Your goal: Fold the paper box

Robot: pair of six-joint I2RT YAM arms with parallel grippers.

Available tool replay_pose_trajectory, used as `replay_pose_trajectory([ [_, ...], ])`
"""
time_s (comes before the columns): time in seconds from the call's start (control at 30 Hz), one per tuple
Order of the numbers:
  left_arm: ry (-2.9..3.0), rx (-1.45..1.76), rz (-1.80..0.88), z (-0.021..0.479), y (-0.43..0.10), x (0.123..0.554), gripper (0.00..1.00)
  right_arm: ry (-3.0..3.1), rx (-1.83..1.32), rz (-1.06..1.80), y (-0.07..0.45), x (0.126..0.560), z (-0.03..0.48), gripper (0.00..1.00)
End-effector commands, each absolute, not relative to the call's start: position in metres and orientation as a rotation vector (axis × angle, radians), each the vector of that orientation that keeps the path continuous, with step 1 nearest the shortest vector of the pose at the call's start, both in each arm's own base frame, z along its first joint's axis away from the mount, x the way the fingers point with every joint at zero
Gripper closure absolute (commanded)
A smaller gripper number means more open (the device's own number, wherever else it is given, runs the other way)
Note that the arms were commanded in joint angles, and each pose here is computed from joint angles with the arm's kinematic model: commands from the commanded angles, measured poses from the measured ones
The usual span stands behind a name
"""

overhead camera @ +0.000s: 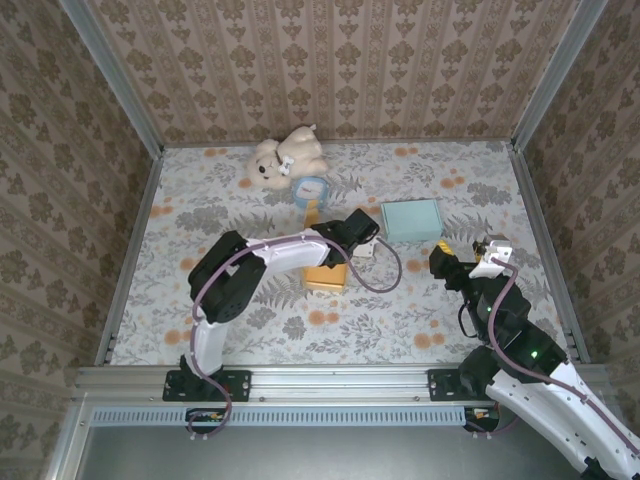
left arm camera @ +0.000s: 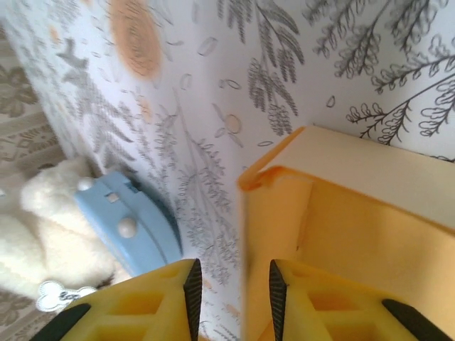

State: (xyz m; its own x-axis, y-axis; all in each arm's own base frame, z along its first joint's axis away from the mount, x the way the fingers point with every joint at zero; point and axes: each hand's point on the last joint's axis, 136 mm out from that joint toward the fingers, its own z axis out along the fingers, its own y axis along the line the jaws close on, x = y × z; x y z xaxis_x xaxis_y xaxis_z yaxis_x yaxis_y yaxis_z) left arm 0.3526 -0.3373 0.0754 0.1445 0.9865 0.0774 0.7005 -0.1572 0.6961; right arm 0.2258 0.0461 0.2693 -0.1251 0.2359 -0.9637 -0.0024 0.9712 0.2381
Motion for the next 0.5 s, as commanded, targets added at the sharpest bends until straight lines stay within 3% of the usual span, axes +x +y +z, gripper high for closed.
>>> replay_pose_trajectory([
  [0.0, 1.562, 1.83, 0.731, 0.13, -0.343, 0.349, 0.65, 1.681, 0.197, 0.212, 0.045, 0.227, 0.268, 0.18],
  [0.17, 1.637, 1.595, 0.666, 0.179, -0.342, 0.349, 0.61, 1.688, 0.191, 0.209, 0.047, 0.229, 0.266, 0.18],
  [0.3, 1.869, 1.207, 0.489, 0.234, -0.316, 0.35, 0.44, 1.701, 0.179, 0.21, 0.05, 0.231, 0.264, 0.18],
  [0.37, 1.985, 1.02, 0.446, 0.25, -0.294, 0.348, 0.42, 1.708, 0.175, 0.208, 0.051, 0.232, 0.263, 0.18],
  [0.47, 2.177, 0.762, 0.329, 0.254, -0.26, 0.34, 0.32, 1.72, 0.166, 0.209, 0.054, 0.234, 0.261, 0.18],
])
